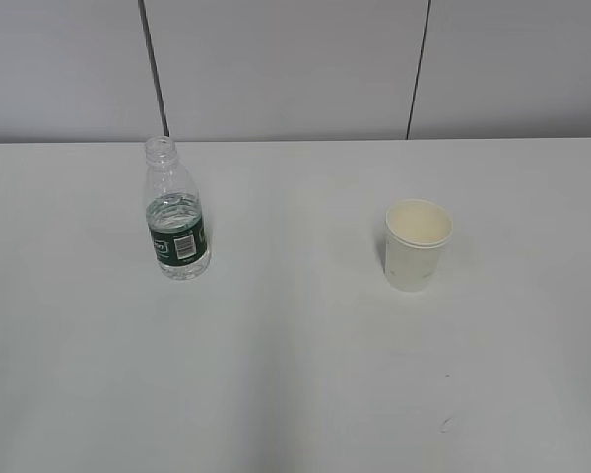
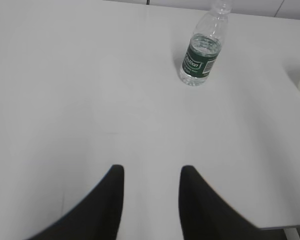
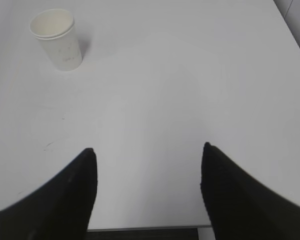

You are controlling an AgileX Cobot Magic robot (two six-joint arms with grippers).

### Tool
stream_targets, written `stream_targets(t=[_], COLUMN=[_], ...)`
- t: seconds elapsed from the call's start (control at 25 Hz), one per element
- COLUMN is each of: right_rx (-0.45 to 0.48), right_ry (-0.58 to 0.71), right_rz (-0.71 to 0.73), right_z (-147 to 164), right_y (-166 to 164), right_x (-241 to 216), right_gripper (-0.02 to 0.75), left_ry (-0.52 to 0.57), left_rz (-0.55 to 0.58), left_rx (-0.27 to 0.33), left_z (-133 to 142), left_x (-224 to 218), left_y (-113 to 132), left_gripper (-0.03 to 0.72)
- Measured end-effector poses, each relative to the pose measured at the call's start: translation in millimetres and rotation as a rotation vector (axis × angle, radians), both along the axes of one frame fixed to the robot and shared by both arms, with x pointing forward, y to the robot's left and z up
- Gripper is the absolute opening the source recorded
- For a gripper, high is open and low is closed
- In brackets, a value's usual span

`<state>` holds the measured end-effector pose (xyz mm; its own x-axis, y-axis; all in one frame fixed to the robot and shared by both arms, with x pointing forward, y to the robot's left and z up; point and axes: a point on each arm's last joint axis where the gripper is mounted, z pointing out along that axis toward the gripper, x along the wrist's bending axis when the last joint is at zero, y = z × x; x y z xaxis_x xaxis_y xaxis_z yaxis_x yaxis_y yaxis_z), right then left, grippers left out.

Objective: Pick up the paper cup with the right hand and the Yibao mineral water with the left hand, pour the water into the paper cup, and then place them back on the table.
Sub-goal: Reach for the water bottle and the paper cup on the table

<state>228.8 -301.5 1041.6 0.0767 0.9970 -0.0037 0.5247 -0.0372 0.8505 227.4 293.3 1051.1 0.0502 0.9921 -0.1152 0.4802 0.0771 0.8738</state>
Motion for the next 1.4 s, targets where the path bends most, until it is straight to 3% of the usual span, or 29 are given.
stream_targets(t=[1.28, 1.4], right_rx=[0.000, 0.000], right_ry=[0.000, 0.000], right_rz=[0.000, 0.000], right_z=[0.0, 0.0], right_y=[0.0, 0.0], right_x=[0.0, 0.0], right_gripper=[0.513, 0.513], left_ry=[-0.008, -0.052], left_rz=[-0.015, -0.012], left_rx=[-0.022, -0.024], left_z=[0.8, 6.6], left_x=[0.2, 0.2], left_y=[-2.1, -1.9], left_gripper=[0.241, 0.241])
